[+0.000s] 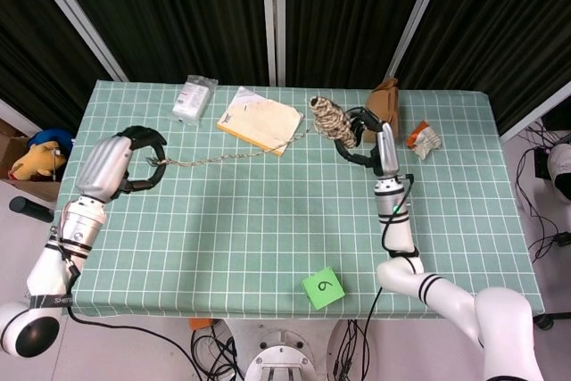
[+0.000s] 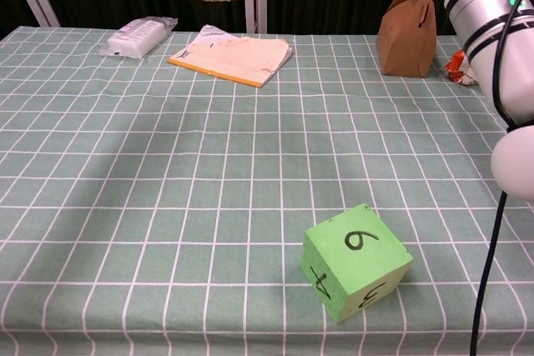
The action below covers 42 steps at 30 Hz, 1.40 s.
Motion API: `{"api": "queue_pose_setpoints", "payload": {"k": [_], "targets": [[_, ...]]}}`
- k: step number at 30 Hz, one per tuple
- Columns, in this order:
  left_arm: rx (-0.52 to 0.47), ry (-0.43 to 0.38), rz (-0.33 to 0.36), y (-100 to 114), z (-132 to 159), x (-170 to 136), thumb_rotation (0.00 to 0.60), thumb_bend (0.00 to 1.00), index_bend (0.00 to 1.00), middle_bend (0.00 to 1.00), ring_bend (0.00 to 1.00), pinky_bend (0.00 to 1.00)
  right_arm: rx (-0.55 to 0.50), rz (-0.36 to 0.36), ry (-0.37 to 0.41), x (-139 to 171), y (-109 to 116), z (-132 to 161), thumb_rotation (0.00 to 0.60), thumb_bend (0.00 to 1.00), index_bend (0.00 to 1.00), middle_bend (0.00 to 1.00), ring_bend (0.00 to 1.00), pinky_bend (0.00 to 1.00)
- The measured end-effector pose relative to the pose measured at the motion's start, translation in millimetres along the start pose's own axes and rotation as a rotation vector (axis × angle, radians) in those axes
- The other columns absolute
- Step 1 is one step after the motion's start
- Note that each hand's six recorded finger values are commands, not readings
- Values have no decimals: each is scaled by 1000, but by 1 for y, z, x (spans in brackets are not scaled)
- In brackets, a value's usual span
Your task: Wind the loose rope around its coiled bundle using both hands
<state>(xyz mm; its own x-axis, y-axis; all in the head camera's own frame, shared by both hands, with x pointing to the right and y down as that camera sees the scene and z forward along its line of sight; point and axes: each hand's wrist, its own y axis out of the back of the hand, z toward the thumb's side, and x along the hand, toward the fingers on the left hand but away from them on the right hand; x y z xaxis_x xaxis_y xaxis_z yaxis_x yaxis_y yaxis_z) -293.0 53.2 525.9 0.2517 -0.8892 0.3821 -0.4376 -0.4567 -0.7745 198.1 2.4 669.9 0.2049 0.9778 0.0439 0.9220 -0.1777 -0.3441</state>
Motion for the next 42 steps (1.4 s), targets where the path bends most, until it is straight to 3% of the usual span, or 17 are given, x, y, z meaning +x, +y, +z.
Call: {"api": "queue_pose_setpoints", "payload": {"k": [5,11,16,22,29,37,42], "targets": [[74,-131,94,12,36,-12,600,497,832,362,260,341,84,53,-16,-11,-21,0,600,699,844,640,620,805],[148,-276,132,12,89,-25,600,497,831,362,260,341,135,128,-31,-14,-55,2,600,720,844,640,620,805],[89,-386,104,9,138,-29,600,497,831,362,260,341,136,170,-23,-13,-76,8,600,722,844,639,620,805],[89,-507,56,-1,184,-16,600,497,832,362,260,341,125,212,-10,-8,-96,14,600,720,844,639,620,804],[36,-496,-2,-7,215,6,600,497,832,362,260,341,115,279,14,4,-117,23,600,694,844,640,620,805],[4,-403,-75,-17,244,33,600,497,832,362,260,341,105,381,47,18,-136,35,600,698,844,640,620,805],[4,-337,-68,-17,250,56,600,497,833,362,260,341,106,450,98,29,-143,44,600,697,844,641,620,805]]}}
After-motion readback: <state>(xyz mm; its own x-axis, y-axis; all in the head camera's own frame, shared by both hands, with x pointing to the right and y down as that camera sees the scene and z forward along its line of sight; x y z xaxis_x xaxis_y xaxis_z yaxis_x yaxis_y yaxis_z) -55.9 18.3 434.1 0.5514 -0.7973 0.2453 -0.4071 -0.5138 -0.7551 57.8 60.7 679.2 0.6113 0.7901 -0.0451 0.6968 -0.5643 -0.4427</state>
